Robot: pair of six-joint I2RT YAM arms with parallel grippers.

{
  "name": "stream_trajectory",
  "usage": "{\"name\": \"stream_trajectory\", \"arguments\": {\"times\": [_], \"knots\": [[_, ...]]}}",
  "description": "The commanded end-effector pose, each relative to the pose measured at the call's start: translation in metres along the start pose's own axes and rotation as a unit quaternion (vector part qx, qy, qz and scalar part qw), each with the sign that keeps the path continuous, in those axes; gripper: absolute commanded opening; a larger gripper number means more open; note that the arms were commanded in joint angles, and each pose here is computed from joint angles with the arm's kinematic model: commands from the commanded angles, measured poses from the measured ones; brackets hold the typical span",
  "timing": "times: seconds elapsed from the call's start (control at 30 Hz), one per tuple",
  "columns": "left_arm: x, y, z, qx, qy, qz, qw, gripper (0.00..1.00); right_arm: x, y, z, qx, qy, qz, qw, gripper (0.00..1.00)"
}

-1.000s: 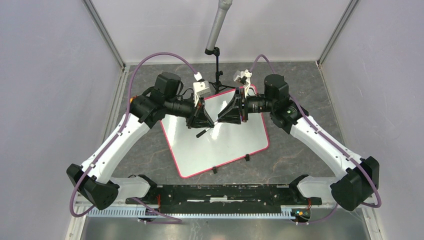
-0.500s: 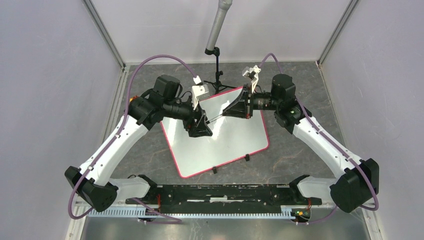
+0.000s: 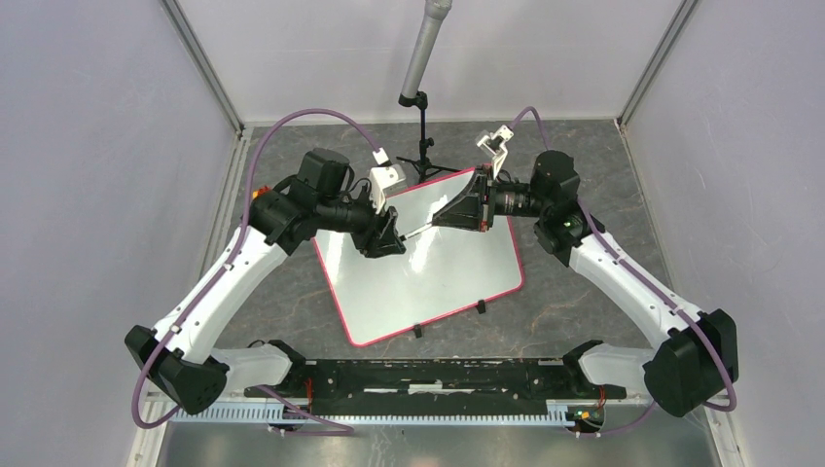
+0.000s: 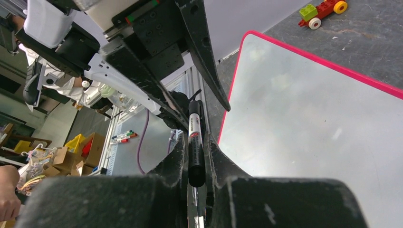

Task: Write a sentence on the whiteboard
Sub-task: Open the whiteboard marker at the center of the board.

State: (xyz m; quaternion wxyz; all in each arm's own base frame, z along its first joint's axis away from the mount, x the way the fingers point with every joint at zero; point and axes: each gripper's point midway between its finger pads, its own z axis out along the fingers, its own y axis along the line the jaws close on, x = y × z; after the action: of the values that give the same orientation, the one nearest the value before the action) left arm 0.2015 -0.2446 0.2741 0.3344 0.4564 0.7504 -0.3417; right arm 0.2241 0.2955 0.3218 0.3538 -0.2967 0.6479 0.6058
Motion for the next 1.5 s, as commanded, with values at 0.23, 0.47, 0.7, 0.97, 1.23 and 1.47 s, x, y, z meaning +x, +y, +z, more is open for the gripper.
{"name": "stream_trajectory", "arguments": {"times": [0.23, 0.47, 0.7, 0.97, 1.23, 1.47], "knots": [[-0.004, -0.023, -0.004, 0.063, -0.021, 0.031, 0.997, 0.1, 0.001, 0.011, -0.004, -0.023, 0.014, -0.068, 0.997, 0.28], [0.012, -0.039, -0.003, 0.123, 0.011, 0.031, 0.992, 0.02, 0.017, 0.002, -0.014, -0.017, 0.117, -0.153, 0.981, 0.59], [0.012, -0.047, 0.001, 0.155, 0.026, 0.019, 0.987, 0.02, 0.027, 0.012, -0.011, -0.037, 0.138, -0.151, 0.978, 0.65], [0.007, -0.049, 0.003, 0.168, 0.024, 0.01, 0.985, 0.02, 0.035, 0.03, -0.005, -0.079, 0.135, -0.163, 0.974, 0.65], [0.008, -0.052, 0.006, 0.179, 0.027, 0.004, 0.983, 0.03, 0.039, 0.037, 0.001, -0.1, 0.14, -0.154, 0.973, 0.49], [0.007, -0.054, 0.007, 0.184, 0.029, -0.002, 0.982, 0.02, 0.047, 0.037, 0.004, -0.097, 0.152, -0.152, 0.972, 0.42]]}}
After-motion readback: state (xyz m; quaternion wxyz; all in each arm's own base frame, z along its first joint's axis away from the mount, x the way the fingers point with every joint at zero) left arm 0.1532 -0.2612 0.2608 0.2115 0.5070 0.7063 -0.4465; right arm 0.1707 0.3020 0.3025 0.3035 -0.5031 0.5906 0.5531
